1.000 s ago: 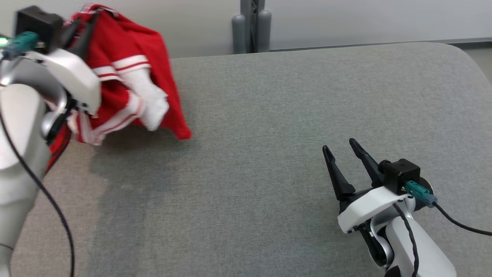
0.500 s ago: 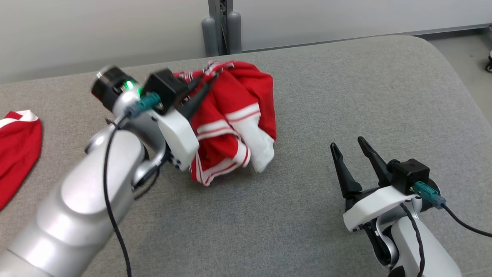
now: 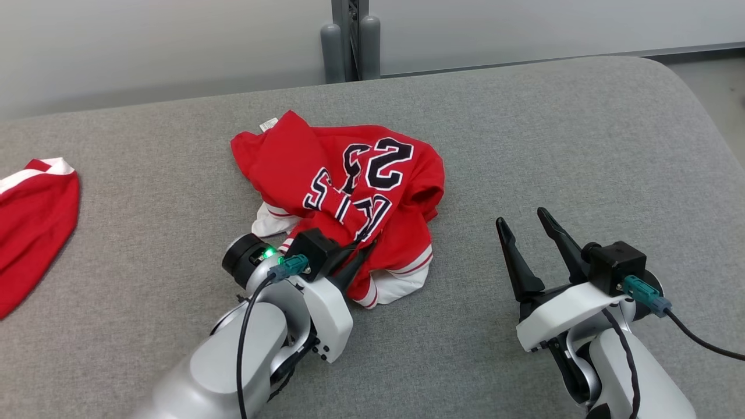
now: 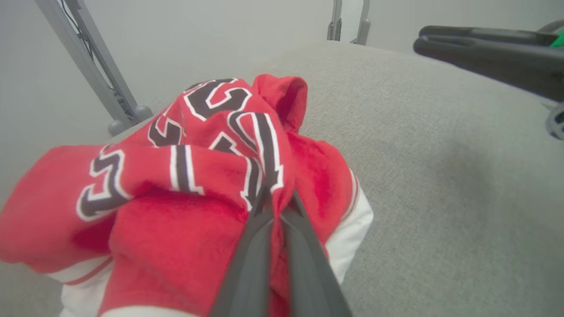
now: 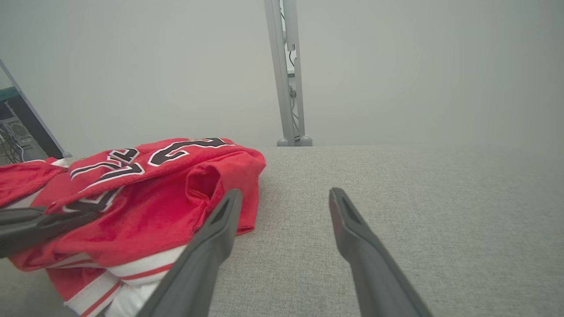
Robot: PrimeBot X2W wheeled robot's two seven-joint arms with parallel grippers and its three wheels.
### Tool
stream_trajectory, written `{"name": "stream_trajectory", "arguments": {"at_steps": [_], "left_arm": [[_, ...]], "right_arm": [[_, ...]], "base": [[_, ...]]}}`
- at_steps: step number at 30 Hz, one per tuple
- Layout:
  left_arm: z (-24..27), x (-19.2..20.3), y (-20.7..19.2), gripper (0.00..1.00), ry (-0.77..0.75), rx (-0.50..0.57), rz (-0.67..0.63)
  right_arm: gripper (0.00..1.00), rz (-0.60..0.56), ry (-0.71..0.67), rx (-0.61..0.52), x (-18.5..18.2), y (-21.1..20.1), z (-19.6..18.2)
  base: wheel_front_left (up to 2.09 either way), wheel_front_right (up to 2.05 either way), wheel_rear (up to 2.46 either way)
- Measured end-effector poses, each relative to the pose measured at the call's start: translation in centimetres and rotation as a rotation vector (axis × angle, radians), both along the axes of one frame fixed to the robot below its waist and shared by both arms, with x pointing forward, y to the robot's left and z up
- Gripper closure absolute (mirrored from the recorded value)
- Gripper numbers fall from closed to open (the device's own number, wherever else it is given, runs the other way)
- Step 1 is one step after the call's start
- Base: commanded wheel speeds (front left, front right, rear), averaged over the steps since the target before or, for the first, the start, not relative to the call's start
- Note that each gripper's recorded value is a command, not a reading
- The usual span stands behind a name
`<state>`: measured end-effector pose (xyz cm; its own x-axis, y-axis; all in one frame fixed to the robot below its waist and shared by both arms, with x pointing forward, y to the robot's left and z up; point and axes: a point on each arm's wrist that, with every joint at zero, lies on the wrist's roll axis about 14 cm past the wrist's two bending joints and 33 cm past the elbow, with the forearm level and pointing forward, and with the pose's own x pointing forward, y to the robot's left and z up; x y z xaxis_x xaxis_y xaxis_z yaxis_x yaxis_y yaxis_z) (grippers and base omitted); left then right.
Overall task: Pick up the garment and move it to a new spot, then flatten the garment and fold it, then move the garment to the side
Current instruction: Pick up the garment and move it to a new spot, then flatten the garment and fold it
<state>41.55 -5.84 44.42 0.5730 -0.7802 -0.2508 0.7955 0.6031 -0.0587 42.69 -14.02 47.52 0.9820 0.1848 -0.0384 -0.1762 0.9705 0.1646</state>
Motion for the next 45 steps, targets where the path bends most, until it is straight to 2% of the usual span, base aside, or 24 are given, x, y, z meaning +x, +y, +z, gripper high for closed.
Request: {"name": "stream_trajectory", "arguments": {"at_steps": [1, 2, 11, 17, 20, 21, 23, 35, 45], "left_arm": [[0.1, -0.1, -0.2, 0.09, -0.004, -0.014, 0.002], [0.2, -0.2, -0.3, 0.0, -0.011, -0.026, 0.004], [5.0, 1.4, -0.1, 0.0, -0.105, -0.193, 0.101], [7.0, 2.7, 3.8, 0.0, -0.158, -0.275, 0.279], [7.0, 3.1, 6.7, 0.0, -0.189, -0.262, 0.383], [6.6, 3.2, 8.5, 0.0, -0.185, -0.261, 0.453], [5.3, 2.4, 9.5, 0.0, -0.155, -0.248, 0.484], [-2.3, -0.2, 10.4, 0.0, -0.009, -0.043, 0.416], [-4.3, 1.1, 9.0, 0.0, 0.051, 0.001, 0.381]], "right_arm": [[0.0, 0.003, 0.0, 0.001, 0.0, 0.1, 0.0], [0.0, 0.006, 0.0, 0.001, 0.1, 0.2, 0.0], [0.0, 0.007, -0.007, 0.013, 0.1, 0.5, 0.2], [0.0, 0.009, -0.021, 0.025, 0.3, 0.7, 0.6], [0.0, 0.01, -0.027, 0.029, 0.2, 0.7, 0.8], [0.0, 0.003, -0.028, 0.031, -0.1, 0.5, 0.8], [0.0, -0.005, -0.029, 0.031, -0.4, 0.3, 0.9], [0.0, -0.013, -0.031, 0.027, -1.2, -0.1, 1.1], [0.0, -0.057, -0.018, 0.019, -1.8, -1.8, 0.7]], "base": [[0.0, 0.0, 0.0], [0.0, 0.0, 0.0], [0.0, 0.0, 0.0], [0.0, 0.0, 0.0], [0.0, 0.0, 0.0], [0.0, 0.0, 0.0], [0.0, 0.0, 0.0], [0.0, 0.0, 0.0], [0.0, 0.0, 0.0]]}}
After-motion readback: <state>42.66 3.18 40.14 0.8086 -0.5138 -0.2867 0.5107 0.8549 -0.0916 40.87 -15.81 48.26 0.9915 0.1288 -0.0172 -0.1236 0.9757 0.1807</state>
